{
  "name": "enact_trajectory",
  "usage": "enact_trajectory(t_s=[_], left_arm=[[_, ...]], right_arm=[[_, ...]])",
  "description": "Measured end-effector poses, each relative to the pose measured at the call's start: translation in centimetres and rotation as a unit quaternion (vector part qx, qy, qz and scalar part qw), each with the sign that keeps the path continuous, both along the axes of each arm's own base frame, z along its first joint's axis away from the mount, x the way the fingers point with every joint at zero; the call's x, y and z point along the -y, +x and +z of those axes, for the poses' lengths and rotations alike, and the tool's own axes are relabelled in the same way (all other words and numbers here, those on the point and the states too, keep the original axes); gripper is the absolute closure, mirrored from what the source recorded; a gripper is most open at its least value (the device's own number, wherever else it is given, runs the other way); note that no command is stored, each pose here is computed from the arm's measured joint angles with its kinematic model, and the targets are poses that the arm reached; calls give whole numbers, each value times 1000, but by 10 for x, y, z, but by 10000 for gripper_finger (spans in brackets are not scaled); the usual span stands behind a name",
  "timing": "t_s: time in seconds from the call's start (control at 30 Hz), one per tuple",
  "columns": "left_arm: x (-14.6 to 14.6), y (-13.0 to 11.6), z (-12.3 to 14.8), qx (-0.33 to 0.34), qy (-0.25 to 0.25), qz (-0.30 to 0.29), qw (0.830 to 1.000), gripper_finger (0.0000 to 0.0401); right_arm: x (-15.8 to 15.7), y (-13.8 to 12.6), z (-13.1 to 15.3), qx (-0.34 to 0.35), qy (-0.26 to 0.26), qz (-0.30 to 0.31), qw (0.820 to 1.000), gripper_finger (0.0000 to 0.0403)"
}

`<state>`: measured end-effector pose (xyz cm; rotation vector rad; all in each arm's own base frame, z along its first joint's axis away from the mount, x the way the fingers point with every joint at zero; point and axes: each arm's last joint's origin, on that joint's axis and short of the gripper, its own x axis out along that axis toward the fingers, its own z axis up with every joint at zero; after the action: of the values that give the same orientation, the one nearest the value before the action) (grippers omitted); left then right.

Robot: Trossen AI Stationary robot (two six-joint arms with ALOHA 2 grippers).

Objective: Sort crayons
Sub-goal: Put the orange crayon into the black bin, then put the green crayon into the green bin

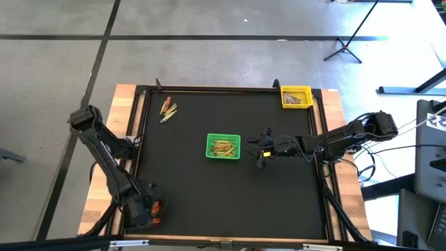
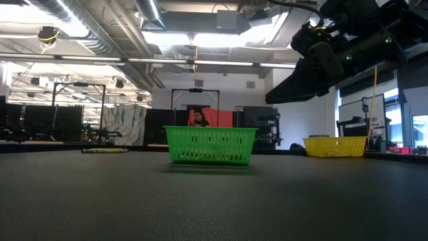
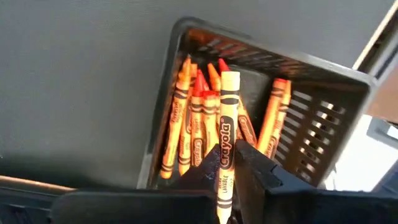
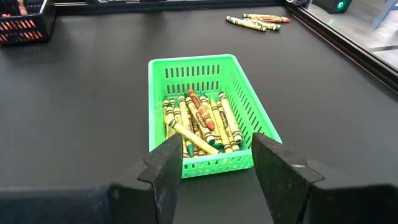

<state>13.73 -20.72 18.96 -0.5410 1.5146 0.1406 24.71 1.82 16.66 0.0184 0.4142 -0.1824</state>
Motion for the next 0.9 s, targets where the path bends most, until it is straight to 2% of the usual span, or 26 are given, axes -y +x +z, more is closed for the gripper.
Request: enact_trajectory(t_s=[0.2,0.3,0.43,0.57,0.63,0.73,0.8,0.9], left_arm=[[-6,6,6,0,-19,8,1000,333],[-19,12,20,66,-12,10,998,322],[-48,25,42,195,53,26,979,319],[-87,38,55,253,157,72,952,319],[-111,43,56,236,213,95,943,319],[-149,48,53,172,275,137,936,319],[-174,49,51,130,303,160,930,319],[-208,53,51,97,320,188,923,319]], right_arm=[[0,0,0,0,0,0,1000,212],[0,0,0,1,0,0,1000,212],[0,3,5,21,2,-4,1000,212],[5,1,15,18,-49,-72,996,212],[9,-1,19,14,-90,-97,991,212],[24,-2,23,10,-129,-125,984,212],[37,-2,24,5,-135,-135,982,212],[58,-4,22,-7,-125,-126,984,212]])
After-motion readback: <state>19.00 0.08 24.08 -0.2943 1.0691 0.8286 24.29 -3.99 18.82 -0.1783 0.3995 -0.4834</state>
